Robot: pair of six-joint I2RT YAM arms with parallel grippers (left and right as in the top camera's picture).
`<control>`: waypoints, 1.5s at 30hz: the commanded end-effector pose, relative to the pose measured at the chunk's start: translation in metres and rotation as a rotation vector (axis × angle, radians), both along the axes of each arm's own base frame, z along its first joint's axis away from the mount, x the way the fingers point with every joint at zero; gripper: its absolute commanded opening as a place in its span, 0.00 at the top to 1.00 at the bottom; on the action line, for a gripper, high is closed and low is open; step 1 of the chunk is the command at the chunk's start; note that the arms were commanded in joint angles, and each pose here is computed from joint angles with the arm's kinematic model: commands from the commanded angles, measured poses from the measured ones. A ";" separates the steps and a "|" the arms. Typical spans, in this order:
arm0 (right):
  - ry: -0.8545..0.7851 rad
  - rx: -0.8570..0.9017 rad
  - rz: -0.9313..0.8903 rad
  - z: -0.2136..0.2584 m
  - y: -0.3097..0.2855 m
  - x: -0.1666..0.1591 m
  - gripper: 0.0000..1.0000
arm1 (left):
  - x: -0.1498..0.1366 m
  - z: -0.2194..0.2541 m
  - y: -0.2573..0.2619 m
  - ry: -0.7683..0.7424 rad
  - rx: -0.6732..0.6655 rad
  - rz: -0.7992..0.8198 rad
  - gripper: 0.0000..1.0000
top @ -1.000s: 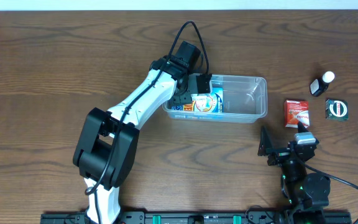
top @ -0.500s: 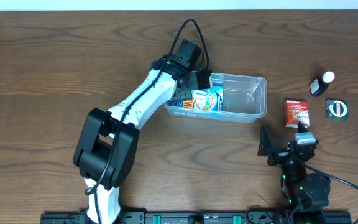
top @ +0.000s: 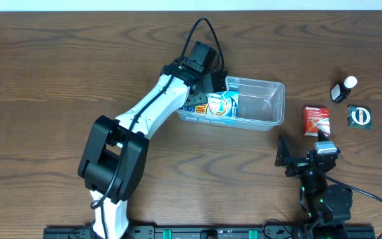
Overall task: Pack container
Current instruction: 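Lower and press the white box down into the container, release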
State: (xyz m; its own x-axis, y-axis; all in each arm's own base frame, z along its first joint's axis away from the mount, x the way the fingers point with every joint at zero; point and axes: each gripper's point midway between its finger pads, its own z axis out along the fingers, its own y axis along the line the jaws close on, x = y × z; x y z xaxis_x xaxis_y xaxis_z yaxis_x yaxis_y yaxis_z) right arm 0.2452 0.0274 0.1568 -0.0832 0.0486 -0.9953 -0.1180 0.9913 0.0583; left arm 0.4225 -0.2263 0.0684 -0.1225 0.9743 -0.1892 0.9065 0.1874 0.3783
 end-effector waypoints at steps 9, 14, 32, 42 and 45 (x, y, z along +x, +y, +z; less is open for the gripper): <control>0.001 -0.011 0.000 -0.001 -0.001 0.000 0.01 | -0.019 0.077 -0.005 -0.061 -0.158 0.192 0.34; 0.001 -0.011 0.000 -0.001 -0.001 0.000 0.01 | -0.042 0.054 -0.008 0.108 -0.240 0.372 0.79; 0.001 -0.011 0.000 -0.001 -0.001 0.000 0.01 | -0.084 0.014 0.009 0.325 -0.167 0.564 0.89; 0.001 -0.011 0.000 -0.001 -0.001 0.000 0.01 | -0.094 0.016 0.016 0.365 -0.140 0.620 0.89; 0.001 -0.011 0.000 -0.001 -0.001 0.000 0.01 | -0.083 0.027 0.009 0.335 -0.189 0.648 0.89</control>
